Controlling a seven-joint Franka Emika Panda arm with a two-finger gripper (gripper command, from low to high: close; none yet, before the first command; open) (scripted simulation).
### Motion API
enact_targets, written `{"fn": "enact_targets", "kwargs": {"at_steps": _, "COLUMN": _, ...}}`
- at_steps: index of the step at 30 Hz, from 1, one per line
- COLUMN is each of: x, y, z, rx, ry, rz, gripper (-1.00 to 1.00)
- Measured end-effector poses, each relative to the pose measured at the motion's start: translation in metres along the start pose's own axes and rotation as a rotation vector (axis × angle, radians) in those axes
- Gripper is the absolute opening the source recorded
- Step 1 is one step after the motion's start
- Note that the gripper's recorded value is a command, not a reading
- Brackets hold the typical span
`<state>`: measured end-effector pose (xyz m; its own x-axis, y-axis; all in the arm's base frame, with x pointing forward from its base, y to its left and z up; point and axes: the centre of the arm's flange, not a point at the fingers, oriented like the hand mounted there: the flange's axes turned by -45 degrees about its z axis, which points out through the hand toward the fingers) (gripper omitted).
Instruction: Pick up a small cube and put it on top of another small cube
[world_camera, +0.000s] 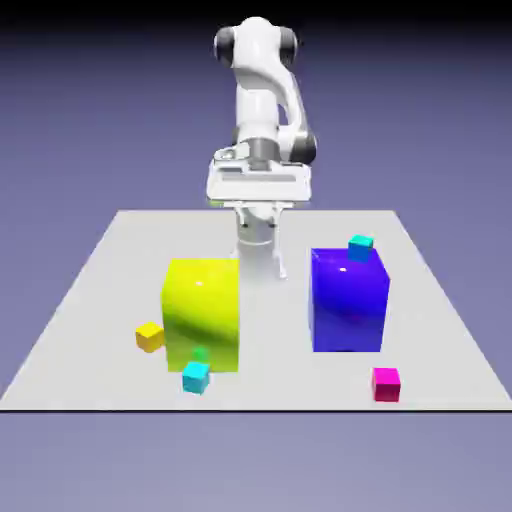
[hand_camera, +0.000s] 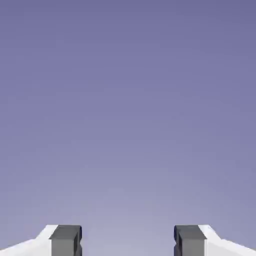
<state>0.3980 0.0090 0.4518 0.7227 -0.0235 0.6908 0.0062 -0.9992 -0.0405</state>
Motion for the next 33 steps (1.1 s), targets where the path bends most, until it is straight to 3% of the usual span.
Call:
{"fn": "enact_targets", "kwargs": {"at_steps": 7, "x": 0.0, "y": -0.032, "z": 0.067, "rx": 0.074, "ry": -0.223, "rz": 0.424, "gripper": 0.0}}
{"fn": "enact_targets", "kwargs": {"at_steps": 14, "x": -0.017, "y": -0.077, "z": 0.134, "rx": 0.022, "ry": -0.453, "rz": 0.801, "gripper": 0.0}}
{"fn": "enact_targets", "kwargs": {"at_steps": 24, "x": -0.062, "y": -0.15, "z": 0.215, "rx": -0.223, "ry": -0.67, "rz": 1.266, "gripper": 0.0}}
{"fn": "enact_targets", "kwargs": {"at_steps": 33, "x": -0.109, "y": -0.227, "z": 0.264, "rx": -0.489, "ry": -0.702, "rz": 1.61, "gripper": 0.0}}
